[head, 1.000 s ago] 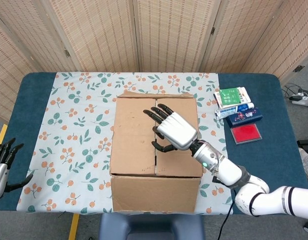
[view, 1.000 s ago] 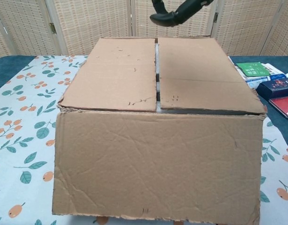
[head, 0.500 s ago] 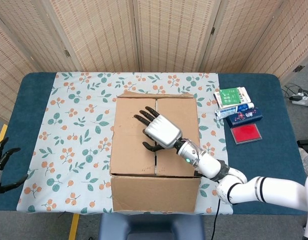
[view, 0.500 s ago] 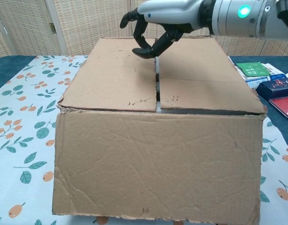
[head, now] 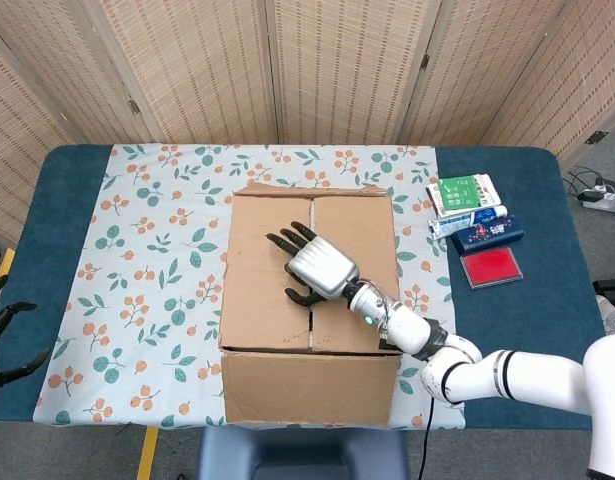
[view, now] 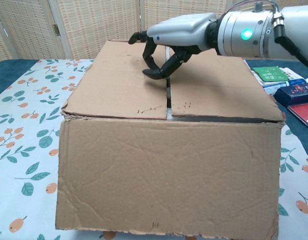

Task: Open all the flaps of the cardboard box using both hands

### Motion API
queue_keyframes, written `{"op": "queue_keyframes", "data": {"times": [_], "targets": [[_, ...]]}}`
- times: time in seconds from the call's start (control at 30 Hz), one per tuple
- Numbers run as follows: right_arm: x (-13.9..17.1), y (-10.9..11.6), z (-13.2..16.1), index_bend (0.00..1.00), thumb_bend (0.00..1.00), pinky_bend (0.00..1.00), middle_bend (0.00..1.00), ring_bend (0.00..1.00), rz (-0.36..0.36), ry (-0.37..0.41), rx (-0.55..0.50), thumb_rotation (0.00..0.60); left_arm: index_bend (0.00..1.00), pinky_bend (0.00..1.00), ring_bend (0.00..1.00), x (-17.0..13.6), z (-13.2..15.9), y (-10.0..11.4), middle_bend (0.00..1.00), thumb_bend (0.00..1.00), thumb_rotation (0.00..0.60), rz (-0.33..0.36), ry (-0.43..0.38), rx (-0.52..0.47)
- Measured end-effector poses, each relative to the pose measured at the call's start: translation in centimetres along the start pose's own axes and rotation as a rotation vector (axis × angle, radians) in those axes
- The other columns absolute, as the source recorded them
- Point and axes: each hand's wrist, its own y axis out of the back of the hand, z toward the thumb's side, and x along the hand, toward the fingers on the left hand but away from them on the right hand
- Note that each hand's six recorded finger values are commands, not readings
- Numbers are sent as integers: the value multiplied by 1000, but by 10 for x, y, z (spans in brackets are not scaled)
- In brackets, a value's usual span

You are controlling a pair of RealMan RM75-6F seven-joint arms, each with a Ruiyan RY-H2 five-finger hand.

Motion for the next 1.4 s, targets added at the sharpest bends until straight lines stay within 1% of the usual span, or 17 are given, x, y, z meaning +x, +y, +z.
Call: {"op": "queue_keyframes", "data": {"times": [0.2, 0.33, 0.7, 0.93, 1.13, 1.23, 1.4], "targets": [[3, -5, -4, 579, 533, 3, 35, 0, 21, -6, 12, 275, 325, 0, 0, 0, 1, -1, 2, 261, 600, -2, 0, 2], [9, -5, -9, 579, 534, 3, 35, 0, 24, -17, 14, 276, 321, 0, 0, 1, 1, -2, 2, 262, 600, -5, 1, 5], [43, 6, -28, 579, 534, 3, 35, 0, 36, -60, 13, 274, 320, 0, 0, 4, 1, -6, 2, 261, 600, -14, 12, 20], [66, 25, -40, 579, 534, 3, 35, 0, -15, -99, 6, 273, 310, 0, 0, 7, 5, -15, 2, 262, 600, -45, 3, 39], [88, 47, -51, 579, 534, 3, 34, 0, -73, -137, -8, 273, 305, 0, 0, 7, 7, -17, 2, 262, 600, -44, 5, 47], [104, 57, -57, 579, 534, 3, 34, 0, -101, -161, -15, 273, 293, 0, 0, 7, 8, -18, 2, 262, 600, -44, 0, 52], [138, 72, -72, 579, 534, 3, 35, 0, -157, -216, -37, 273, 251, 0, 0, 6, 13, -20, 3, 262, 600, -46, -11, 61]]}}
